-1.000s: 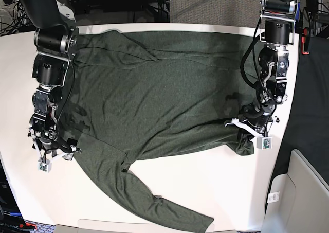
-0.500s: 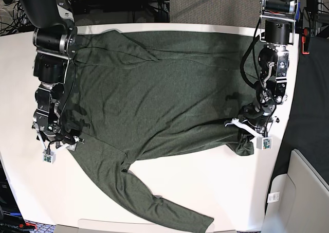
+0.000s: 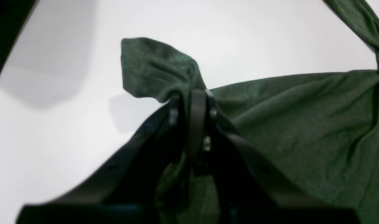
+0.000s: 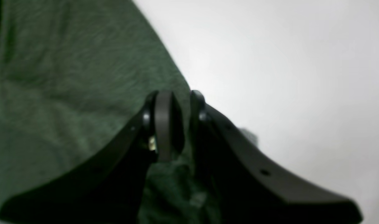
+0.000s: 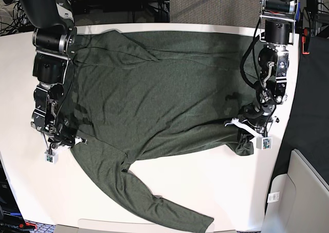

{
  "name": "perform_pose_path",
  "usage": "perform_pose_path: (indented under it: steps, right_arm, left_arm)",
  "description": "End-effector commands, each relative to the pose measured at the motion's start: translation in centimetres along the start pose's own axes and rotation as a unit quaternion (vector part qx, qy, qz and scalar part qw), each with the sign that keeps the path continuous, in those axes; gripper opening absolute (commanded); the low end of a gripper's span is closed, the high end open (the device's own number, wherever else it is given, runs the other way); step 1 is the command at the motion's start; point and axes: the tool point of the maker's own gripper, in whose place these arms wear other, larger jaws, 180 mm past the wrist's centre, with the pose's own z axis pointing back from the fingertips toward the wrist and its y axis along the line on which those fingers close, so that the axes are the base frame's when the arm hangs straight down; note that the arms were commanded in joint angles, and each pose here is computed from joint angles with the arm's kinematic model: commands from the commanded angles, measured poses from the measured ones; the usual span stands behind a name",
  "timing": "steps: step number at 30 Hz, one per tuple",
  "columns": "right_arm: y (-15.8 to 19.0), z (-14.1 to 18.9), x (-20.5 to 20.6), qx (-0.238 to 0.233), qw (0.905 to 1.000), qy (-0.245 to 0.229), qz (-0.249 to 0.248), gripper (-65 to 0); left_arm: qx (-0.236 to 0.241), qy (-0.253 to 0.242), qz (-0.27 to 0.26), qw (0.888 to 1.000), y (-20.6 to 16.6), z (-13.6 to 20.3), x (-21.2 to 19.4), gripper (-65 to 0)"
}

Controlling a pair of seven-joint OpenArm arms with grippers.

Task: Fold the T-shirt properly
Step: 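Grasp the shirt side edges near the sleeve seams with both grippers, then fold the held lower half of the shirt up toward the collar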

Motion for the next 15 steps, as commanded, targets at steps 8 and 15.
perform_pose_path:
  steps: [8,15]
  right_arm:
    - [1.2,2.7,3.1,0.030,0.9967,-0.052,0.056,-64.4]
    - [-1.4,6.1,2.7,0.027,0.9976,-0.057,0.030,-64.4]
  left_arm:
    - [-0.010,-0.051,-0.011,0.999,-0.6,0.4,3.9,-65.0]
    - [-0.012,-0.053,-0.012,0.998,-0.7,0.6,4.0,-65.0]
